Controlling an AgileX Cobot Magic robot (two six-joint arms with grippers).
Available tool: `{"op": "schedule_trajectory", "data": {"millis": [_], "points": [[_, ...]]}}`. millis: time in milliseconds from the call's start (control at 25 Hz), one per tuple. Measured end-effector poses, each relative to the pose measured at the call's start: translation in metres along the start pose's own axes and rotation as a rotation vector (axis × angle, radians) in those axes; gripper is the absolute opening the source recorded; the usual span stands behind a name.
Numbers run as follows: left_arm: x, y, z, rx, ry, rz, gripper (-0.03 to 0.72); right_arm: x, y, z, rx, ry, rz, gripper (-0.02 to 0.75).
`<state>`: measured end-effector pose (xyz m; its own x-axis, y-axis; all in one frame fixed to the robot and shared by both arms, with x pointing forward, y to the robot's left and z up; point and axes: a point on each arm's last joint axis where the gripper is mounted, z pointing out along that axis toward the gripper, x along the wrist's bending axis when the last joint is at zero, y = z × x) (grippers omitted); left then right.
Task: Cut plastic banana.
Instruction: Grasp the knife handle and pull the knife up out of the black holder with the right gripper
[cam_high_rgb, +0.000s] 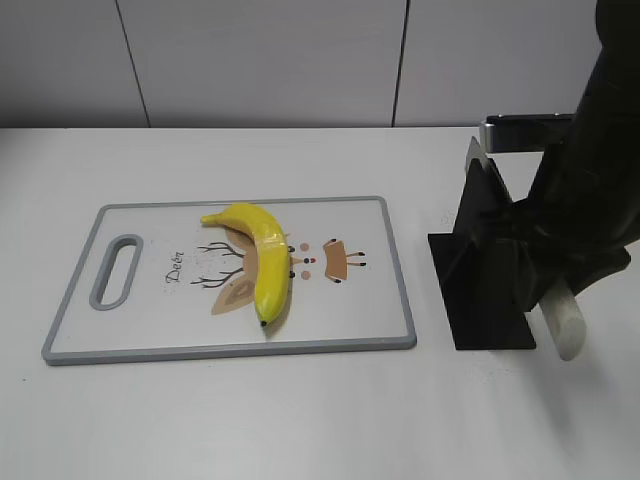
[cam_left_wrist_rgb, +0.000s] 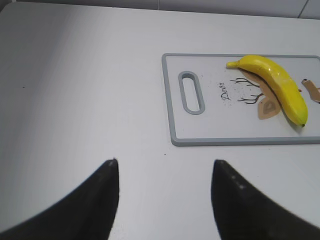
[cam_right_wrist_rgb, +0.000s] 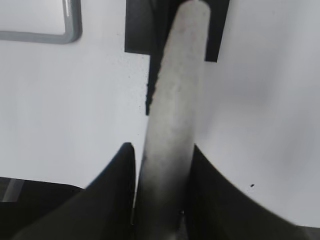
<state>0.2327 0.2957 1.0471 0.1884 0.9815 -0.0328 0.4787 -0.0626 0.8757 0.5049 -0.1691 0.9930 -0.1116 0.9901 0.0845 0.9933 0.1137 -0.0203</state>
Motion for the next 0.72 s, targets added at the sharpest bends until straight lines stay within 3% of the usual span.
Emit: {"op": "schedule_trajectory", "data": {"millis": [40, 360, 720], "points": [[0.0, 0.0, 0.0, 0.0, 0.0, 0.0, 0.552, 0.0, -0.001, 0.0, 0.009, -0.003, 0.014, 0.174], [0.0, 0.0, 0.0, 0.0, -0.001, 0.0, 0.552, 0.0, -0.001, -0.006, 0.021, -0.006, 0.034, 0.173], [0.0, 0.0, 0.0, 0.0, -0.001, 0.0, 0.552, 0.003, 0.003, -0.075, -0.168, 0.009, 0.011, 0.173]]}}
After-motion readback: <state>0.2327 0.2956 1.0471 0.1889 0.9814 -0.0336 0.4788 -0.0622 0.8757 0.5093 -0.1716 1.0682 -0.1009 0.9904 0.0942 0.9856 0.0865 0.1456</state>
